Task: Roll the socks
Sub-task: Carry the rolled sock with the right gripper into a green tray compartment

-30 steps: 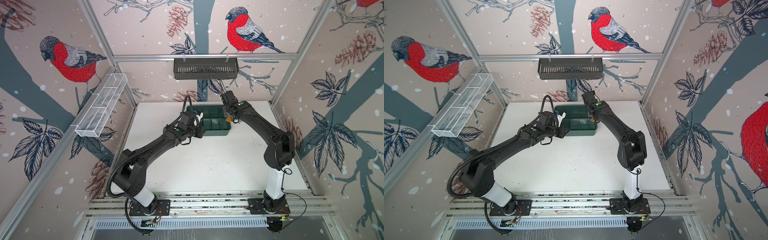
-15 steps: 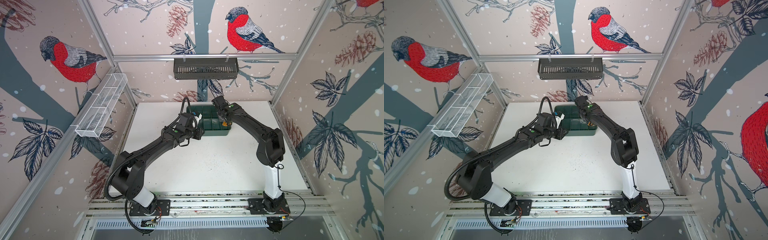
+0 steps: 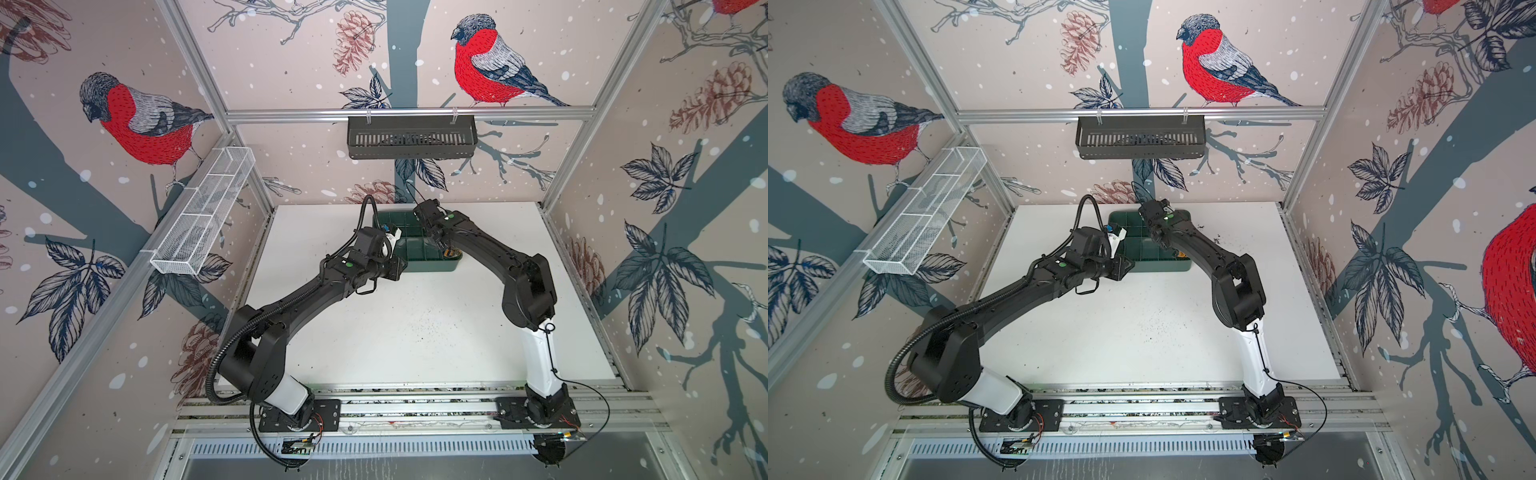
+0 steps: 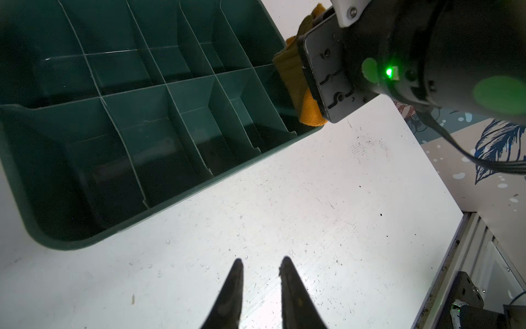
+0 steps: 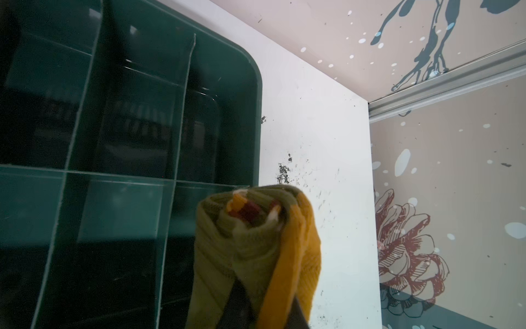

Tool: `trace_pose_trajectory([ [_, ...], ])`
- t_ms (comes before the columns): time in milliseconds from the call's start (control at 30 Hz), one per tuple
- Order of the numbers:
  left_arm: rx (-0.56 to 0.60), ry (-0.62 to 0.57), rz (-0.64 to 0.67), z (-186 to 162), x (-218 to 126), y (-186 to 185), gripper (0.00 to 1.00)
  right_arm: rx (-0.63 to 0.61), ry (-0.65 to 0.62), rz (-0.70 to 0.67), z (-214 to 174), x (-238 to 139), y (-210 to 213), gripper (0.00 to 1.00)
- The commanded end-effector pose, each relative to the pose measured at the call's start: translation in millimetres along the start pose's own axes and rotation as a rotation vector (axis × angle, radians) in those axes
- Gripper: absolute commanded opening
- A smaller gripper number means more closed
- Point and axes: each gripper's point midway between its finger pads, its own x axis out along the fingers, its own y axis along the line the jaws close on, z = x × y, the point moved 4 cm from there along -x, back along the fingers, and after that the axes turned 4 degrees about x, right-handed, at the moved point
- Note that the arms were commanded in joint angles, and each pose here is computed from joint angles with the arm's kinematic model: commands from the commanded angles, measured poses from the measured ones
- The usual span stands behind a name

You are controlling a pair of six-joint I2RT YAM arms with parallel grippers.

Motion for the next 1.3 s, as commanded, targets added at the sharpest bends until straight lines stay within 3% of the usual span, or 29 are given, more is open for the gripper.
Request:
trace_pose_trajectory([
  [0,0.009,-0.026,-0.018,5.0,-2.9,-2.2,0.25,-0.034,-0.002,-0.062,-0.2,1.1,-4.7,0.0],
  [733,0.002,-0.028,-0.004,0.3,-8.8,3.1,0.25,-0.096,0.067,-0.031,-22.1,44.8,33.4,0.0],
  [1267,0.002,-0.024,0.001,-1.1,-8.7,4.5,0.25,-0.106,0.141,0.091,-41.9,63.1,54.4,0.0],
])
